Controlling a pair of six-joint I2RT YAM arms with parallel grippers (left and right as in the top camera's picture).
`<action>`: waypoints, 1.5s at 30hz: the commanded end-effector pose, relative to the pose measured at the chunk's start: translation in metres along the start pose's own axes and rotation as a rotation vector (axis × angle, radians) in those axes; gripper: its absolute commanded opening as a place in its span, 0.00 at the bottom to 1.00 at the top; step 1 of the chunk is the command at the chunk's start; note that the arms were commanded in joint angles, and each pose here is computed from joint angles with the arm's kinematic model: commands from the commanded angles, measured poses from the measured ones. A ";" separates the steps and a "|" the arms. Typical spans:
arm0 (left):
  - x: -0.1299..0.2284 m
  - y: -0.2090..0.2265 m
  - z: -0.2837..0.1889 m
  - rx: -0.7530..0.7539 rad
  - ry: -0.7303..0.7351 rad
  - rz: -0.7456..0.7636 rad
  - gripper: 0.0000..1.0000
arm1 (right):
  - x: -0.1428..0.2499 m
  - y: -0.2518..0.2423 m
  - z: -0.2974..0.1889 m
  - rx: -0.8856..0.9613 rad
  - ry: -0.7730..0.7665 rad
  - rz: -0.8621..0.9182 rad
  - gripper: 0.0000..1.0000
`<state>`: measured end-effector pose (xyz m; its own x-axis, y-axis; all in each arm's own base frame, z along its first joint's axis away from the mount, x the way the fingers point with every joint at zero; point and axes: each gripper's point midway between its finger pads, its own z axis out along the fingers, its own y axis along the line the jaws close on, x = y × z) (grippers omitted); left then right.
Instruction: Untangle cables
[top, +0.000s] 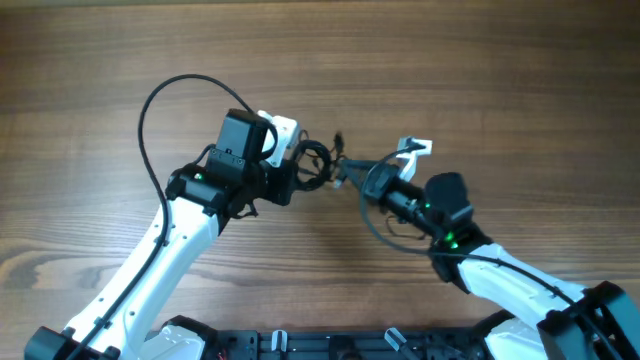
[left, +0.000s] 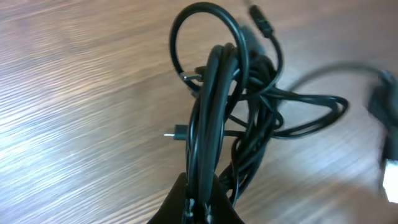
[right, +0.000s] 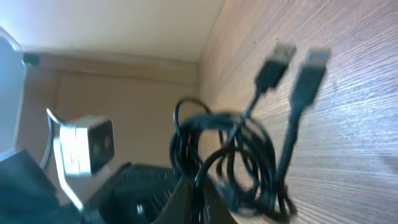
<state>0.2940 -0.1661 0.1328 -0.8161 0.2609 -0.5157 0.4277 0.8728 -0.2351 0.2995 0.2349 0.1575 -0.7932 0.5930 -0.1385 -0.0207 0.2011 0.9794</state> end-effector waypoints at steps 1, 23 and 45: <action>0.003 -0.028 -0.006 0.169 0.006 0.151 0.04 | -0.025 0.009 -0.010 -0.036 -0.049 0.070 0.04; -0.018 -0.022 -0.026 0.342 -0.133 0.258 0.04 | -0.052 -0.070 -0.029 0.256 -0.201 0.279 0.21; -0.040 0.000 -0.021 0.187 -0.202 0.300 0.04 | -0.004 0.043 0.005 -0.121 -0.060 -0.074 0.53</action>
<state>0.3255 -0.1505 0.1659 -0.5998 0.3569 -0.7161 0.6664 0.7182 -0.2003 0.2978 0.2384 0.1817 -0.7924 0.5634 -0.2338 -0.1544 0.1856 0.9704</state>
